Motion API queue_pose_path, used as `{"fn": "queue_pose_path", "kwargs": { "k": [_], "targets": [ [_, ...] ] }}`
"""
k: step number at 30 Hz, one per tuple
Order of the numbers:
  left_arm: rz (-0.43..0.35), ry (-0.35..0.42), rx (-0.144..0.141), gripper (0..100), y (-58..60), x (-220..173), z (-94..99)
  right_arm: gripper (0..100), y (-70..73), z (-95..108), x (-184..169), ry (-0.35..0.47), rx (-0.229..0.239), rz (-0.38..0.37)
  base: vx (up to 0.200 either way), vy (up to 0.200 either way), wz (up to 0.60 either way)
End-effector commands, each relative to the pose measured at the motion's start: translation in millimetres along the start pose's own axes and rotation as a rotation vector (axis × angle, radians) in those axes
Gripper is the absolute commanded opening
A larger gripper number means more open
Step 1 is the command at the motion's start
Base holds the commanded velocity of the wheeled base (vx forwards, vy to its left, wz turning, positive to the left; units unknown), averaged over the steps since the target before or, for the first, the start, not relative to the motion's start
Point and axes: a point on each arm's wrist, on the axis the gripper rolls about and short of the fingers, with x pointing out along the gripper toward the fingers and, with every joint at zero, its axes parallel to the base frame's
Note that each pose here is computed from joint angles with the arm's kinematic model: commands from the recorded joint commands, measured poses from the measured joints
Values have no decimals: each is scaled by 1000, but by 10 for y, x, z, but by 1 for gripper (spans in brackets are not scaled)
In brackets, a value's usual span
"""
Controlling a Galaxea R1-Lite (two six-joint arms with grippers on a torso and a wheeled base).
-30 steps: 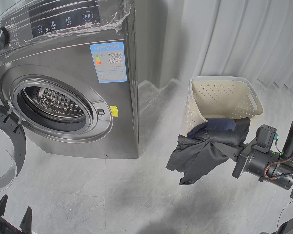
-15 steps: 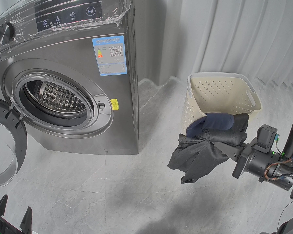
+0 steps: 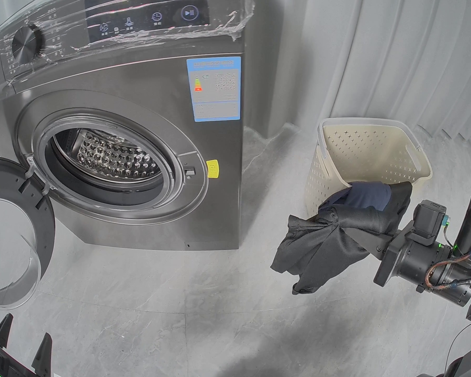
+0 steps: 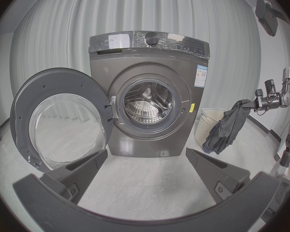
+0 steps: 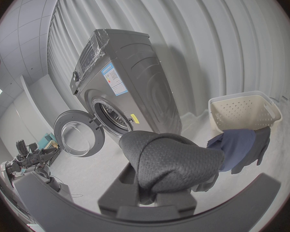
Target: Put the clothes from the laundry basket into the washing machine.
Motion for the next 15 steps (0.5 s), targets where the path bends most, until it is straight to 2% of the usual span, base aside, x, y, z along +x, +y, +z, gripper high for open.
{"fn": "queue_pose_path", "kwargs": {
  "k": [1,6,15],
  "targets": [
    [0,5,0,100,1,3,-43,0,-1,3,4,-1,0,-2,0,200,0],
    [0,5,0,100,1,3,-43,0,-1,6,1,-3,0,-3,0,200,0],
    [2,3,0,100,2,3,-41,0,-1,3,4,-2,0,-3,0,0,0]
  ]
}}
